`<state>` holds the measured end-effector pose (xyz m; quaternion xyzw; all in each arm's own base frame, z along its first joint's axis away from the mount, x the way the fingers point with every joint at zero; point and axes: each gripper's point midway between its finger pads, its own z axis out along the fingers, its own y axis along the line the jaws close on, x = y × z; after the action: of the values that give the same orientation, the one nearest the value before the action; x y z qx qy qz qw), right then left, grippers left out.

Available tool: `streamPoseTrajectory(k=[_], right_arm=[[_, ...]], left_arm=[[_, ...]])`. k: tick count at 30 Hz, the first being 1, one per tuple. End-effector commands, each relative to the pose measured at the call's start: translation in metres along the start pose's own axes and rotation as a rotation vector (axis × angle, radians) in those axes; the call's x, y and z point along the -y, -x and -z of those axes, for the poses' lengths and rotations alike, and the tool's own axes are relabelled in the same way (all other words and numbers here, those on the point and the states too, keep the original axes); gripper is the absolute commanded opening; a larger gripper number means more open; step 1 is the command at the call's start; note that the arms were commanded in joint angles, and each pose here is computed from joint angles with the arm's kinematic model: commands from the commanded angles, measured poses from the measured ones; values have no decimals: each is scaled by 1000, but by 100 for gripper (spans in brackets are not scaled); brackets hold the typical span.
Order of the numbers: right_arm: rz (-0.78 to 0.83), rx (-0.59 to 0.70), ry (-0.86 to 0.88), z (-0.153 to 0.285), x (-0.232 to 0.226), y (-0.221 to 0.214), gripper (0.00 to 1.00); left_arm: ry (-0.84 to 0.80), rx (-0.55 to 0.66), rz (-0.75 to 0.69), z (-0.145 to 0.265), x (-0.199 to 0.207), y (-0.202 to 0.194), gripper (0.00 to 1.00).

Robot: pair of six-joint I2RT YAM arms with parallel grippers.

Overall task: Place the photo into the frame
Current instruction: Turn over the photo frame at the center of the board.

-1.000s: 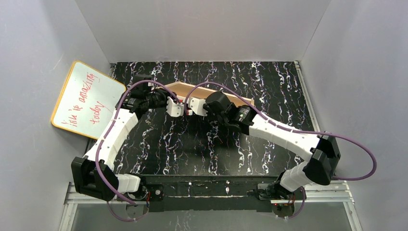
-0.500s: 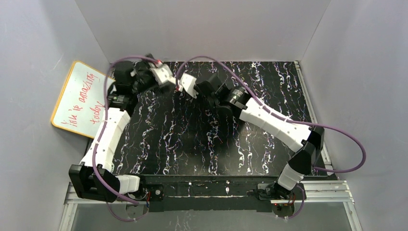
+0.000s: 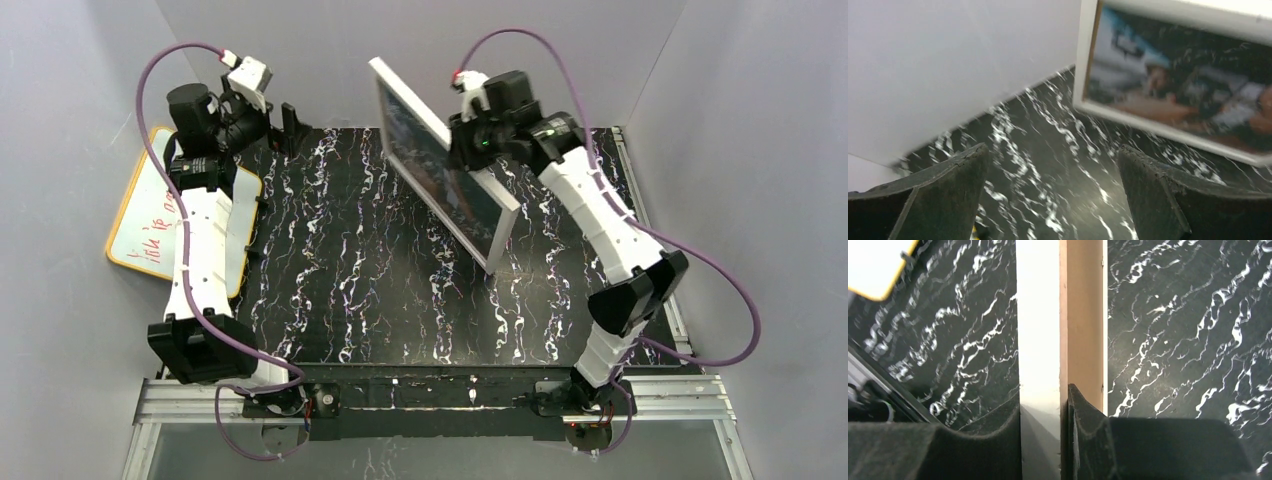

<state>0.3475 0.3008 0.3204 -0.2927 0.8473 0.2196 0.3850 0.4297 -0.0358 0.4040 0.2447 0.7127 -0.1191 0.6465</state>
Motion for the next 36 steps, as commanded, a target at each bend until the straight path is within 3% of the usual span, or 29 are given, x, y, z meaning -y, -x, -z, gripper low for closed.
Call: streamPoseTrajectory(k=[1,5,11,15,19,24,28,36], right_arm=[[-393,69,203,30,7,8,14],[-569,75,236,39,50,-6,11],[-649,112,186,62,91,-4,11],[-693,120,181,65,93,-18,12],[-798,118,197,56,89,-60,13],[-944,145,225,37,78,-118,13],[-978,156,232,23,74,-155,13],[-954,0,283,-15,71,-214,19]], left_arm=[[-137,-150,150,9,34,-45,98],[-165,-268,209,11,41,-81,98],[-234,-324,254,16,60,-109,98],[-268,-356,282,20,69,-122,98],[-285,-435,305,27,77,-150,98],[-205,-599,357,37,77,-209,98],[-142,-655,365,47,79,-242,98],[-30,-706,293,63,73,-285,98]])
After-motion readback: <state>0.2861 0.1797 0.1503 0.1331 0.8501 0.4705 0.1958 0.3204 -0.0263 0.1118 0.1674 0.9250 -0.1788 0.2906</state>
